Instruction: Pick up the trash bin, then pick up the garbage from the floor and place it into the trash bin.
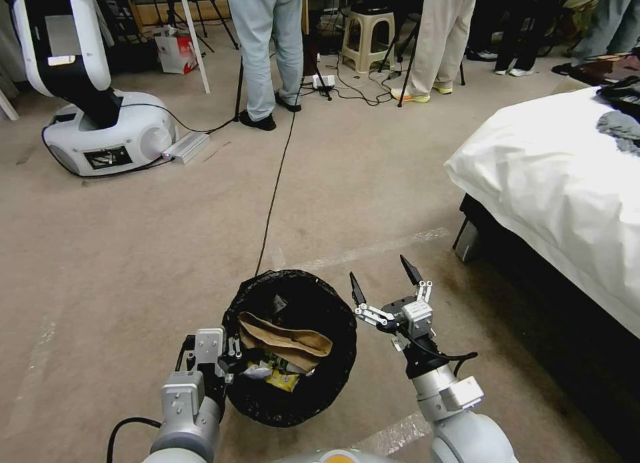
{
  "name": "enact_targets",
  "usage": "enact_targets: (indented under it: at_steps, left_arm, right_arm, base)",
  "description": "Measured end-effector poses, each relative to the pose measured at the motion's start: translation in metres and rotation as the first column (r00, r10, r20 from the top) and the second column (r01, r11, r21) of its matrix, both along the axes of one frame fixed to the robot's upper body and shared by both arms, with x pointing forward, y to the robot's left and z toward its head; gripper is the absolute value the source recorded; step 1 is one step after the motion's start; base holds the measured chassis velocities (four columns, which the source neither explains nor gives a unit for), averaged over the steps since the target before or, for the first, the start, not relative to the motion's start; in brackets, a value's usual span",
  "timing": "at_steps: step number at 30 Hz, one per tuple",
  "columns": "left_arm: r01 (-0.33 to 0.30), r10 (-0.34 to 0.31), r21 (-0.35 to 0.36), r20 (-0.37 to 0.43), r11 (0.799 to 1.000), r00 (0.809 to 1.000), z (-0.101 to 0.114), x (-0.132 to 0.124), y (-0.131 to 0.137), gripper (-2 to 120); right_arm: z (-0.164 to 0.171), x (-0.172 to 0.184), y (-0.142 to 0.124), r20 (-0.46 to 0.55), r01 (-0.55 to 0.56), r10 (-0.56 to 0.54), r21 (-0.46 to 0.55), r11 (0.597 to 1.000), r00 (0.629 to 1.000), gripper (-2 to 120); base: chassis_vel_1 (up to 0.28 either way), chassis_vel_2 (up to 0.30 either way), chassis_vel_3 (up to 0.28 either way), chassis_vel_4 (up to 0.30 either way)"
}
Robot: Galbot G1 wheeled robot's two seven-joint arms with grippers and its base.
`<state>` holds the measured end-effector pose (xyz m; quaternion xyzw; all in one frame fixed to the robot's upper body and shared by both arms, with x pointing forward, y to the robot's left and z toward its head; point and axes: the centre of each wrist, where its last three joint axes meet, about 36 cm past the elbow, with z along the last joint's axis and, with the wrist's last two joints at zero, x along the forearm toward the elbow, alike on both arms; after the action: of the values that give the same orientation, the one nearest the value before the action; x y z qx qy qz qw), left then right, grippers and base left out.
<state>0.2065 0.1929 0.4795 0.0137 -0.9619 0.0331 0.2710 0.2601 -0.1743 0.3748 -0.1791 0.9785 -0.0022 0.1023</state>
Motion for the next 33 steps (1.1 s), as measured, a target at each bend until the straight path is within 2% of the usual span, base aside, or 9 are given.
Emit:
enact_targets:
  at_steps: [6,9,15,28,31,33]
  left_arm:
    - [0.020,-0.032,-0.137,-0.083,0.990,0.996,0.001,0.006,0.001,0]
    - [0.030,-0.047,-0.158,-0.105,0.987,0.993,-0.003,0.010,0.002,0]
    - [0.023,-0.048,-0.176,-0.138,0.984,0.989,-0.019,0.022,0.005,0]
    - [-0.008,-0.017,-0.183,-0.138,0.983,0.990,-0.038,0.042,0.009,0]
    - [-0.012,-0.012,-0.195,-0.121,0.981,0.993,-0.040,0.046,0.009,14]
    - [-0.013,-0.010,-0.197,-0.116,0.980,0.993,-0.040,0.047,0.009,17]
  right_arm:
    - [-0.004,-0.007,-0.002,-0.005,-0.002,0.002,-0.006,1.000,1.000,100]
    - [-0.003,-0.010,-0.004,-0.002,0.001,-0.001,-0.006,1.000,1.000,100]
    - [-0.002,-0.016,-0.005,0.004,-0.003,0.003,-0.004,1.000,1.000,100]
    - [-0.008,-0.020,-0.006,0.004,-0.015,0.015,-0.008,1.000,1.000,100]
    - [-0.010,-0.021,-0.007,0.002,-0.016,0.016,-0.010,1.000,1.000,99]
    - [-0.010,-0.021,-0.007,0.001,-0.017,0.017,-0.011,1.000,1.000,99]
  base:
    - [0.000,0.000,0.000,0.000]
    - [0.000,0.000,0.000,0.000]
    - [0.000,0.000,0.000,0.000]
    - [0.000,0.000,0.000,0.000]
    - [0.000,0.000,0.000,0.000]
    - [0.000,0.000,0.000,0.000]
